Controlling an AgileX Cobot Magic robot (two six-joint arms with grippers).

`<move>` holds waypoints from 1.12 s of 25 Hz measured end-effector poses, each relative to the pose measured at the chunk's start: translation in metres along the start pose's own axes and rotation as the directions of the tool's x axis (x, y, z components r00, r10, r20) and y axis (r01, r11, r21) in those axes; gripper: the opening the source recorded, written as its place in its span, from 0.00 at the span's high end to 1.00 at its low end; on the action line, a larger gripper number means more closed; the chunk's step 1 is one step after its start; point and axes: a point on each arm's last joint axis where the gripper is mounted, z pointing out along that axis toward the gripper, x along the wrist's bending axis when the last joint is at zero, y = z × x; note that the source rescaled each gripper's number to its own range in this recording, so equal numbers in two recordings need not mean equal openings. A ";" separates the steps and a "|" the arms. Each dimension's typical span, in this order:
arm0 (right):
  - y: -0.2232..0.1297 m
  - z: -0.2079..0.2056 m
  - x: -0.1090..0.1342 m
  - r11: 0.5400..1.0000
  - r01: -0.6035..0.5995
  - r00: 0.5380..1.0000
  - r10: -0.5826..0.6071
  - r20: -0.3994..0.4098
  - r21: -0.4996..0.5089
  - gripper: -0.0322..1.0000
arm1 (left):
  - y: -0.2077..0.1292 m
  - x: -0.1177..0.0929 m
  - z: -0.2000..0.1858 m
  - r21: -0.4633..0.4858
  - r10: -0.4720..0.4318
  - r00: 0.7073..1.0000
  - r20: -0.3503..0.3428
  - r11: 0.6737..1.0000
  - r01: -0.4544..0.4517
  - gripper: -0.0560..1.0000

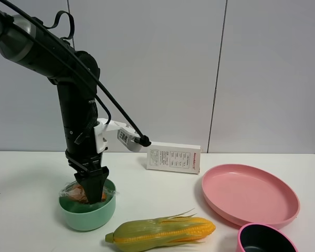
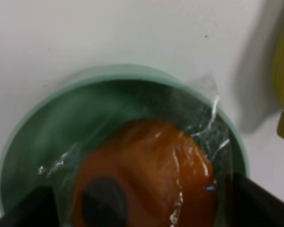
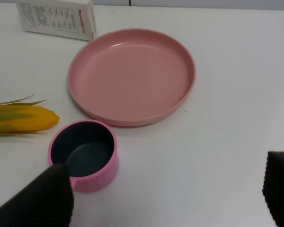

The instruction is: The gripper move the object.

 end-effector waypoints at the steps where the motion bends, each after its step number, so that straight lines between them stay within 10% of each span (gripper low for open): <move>1: 0.000 0.000 0.000 1.000 0.000 1.000 0.000 0.000 0.000 0.00 | 0.000 0.000 0.000 0.002 0.000 1.000 0.002 1.000 0.000 0.29; 6: 0.000 0.000 0.000 1.000 0.000 1.000 0.000 0.000 0.000 0.00 | 0.003 -0.013 -0.023 -0.018 0.049 0.998 -0.031 0.999 -0.049 0.28; 14: 0.000 0.000 0.000 1.000 0.000 1.000 0.000 0.000 0.000 0.00 | -0.007 -0.034 -0.158 -0.298 -0.001 0.973 -0.230 0.952 -0.069 0.27; 21: 0.000 0.000 0.000 1.000 0.000 1.000 0.000 0.000 0.000 0.00 | -0.048 -0.054 -0.216 -0.346 -0.188 0.961 -0.205 0.932 0.109 0.27; 28: 0.000 0.000 0.000 1.000 0.000 1.000 0.000 0.000 0.000 0.00 | -0.116 -0.064 -0.255 -0.501 -0.368 0.916 -0.158 0.830 0.247 0.27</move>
